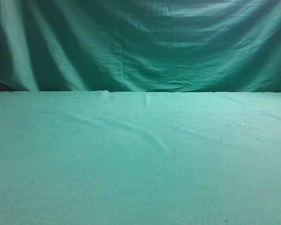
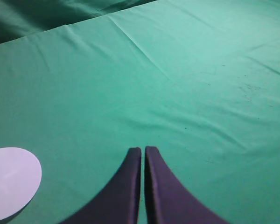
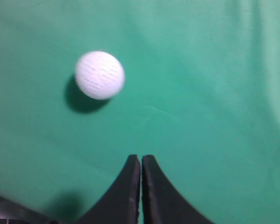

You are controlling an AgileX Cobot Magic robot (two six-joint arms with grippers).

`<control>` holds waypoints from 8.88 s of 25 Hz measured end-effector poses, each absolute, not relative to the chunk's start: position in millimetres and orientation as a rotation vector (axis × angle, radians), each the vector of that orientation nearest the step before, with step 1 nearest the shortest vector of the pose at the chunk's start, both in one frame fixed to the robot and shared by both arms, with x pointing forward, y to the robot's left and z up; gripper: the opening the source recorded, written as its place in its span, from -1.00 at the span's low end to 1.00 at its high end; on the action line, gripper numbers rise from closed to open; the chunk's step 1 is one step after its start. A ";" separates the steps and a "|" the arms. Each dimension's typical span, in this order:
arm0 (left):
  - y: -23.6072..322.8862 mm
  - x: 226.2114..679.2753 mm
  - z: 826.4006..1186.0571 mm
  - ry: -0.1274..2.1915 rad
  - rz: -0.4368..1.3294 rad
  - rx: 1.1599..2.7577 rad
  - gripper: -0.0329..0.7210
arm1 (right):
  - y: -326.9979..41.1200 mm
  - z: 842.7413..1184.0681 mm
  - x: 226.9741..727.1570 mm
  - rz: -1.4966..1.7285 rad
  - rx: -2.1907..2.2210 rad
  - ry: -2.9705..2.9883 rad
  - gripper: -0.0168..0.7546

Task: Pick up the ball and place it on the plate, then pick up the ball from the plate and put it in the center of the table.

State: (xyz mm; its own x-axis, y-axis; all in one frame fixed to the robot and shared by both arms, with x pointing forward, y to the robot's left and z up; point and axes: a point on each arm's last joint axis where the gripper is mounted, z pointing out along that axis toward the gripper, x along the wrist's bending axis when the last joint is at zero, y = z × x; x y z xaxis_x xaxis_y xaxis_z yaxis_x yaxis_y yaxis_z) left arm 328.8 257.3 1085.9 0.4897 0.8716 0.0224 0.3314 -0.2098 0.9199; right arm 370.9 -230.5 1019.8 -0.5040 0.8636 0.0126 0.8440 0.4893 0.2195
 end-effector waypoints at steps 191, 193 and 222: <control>271.1 310.4 987.4 1.150 0.761 1.654 -0.91 | -260.9 1006.9 292.4 1.327 1.141 2.042 -0.82; 271.2 310.5 987.7 1.150 0.763 1.650 -0.91 | -259.2 1008.7 292.2 1.371 1.151 2.029 -0.82; 271.1 310.5 987.7 1.152 0.760 1.647 -0.91 | -291.0 970.3 287.5 1.248 1.394 1.507 -0.82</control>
State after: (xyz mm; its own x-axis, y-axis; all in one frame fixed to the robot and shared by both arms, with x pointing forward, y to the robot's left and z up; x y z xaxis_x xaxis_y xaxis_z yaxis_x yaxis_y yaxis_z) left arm 310.5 271.1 987.7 0.3620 0.9317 -0.0300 0.3393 -0.1017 0.9352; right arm 287.5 -291.0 970.3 -0.1535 0.9829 0.1014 0.2832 -0.0545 0.9575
